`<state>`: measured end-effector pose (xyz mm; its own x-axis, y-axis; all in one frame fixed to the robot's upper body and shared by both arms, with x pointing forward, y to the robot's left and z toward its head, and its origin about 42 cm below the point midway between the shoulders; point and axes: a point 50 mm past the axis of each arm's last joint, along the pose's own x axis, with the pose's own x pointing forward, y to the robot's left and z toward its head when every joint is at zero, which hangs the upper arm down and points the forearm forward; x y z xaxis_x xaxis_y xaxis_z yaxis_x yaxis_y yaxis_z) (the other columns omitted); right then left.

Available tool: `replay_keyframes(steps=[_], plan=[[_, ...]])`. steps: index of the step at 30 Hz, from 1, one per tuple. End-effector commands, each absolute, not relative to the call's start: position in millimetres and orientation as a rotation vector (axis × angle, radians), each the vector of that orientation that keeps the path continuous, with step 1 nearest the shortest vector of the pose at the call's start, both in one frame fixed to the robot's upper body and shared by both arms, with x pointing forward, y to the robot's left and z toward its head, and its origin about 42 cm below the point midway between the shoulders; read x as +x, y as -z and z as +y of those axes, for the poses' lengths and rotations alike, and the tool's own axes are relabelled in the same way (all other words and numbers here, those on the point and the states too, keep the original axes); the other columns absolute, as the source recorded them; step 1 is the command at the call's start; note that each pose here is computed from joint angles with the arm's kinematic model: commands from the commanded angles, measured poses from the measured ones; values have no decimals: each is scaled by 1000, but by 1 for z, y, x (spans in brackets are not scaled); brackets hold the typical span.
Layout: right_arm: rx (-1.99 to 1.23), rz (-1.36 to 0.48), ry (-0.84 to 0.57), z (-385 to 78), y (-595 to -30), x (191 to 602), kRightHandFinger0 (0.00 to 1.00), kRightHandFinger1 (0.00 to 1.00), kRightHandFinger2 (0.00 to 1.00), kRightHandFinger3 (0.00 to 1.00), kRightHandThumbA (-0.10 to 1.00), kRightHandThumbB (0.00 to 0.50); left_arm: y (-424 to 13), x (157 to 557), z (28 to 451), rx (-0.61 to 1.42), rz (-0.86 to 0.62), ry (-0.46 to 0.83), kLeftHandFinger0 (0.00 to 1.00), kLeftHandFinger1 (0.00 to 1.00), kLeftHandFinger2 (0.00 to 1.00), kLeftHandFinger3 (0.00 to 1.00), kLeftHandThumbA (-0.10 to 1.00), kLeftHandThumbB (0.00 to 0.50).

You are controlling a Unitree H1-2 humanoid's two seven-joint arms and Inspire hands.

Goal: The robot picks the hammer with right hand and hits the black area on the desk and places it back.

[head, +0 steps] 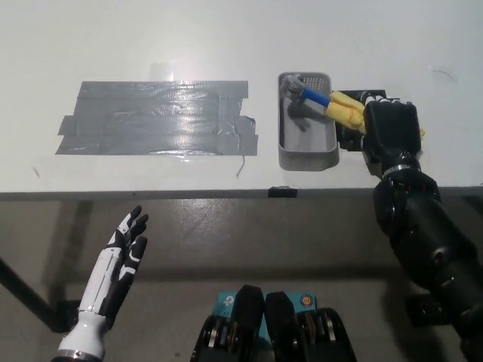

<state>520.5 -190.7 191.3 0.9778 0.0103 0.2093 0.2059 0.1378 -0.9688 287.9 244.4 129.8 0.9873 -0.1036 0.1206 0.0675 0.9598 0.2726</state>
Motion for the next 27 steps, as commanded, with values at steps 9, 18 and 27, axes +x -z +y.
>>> replay_keyframes(steps=[9, 18, 27], plan=[[-671, -471, 156, -177, -325, 540, 0, 321, 707, 755, -100, 94, -152, 298, 245, 284, -233, 131, 937, 1000, 1000, 1000, 920, 24], [-204, -295, -92, -200, -386, 546, 62, 537, 906, 889, -100, 140, -152, 300, 243, 279, -233, 141, 904, 1000, 1000, 1000, 881, 8], [-361, -242, -202, -242, -434, 548, 173, 651, 880, 873, -100, 158, -156, 304, 244, 290, -240, 150, 880, 1000, 1000, 1000, 883, 1]])
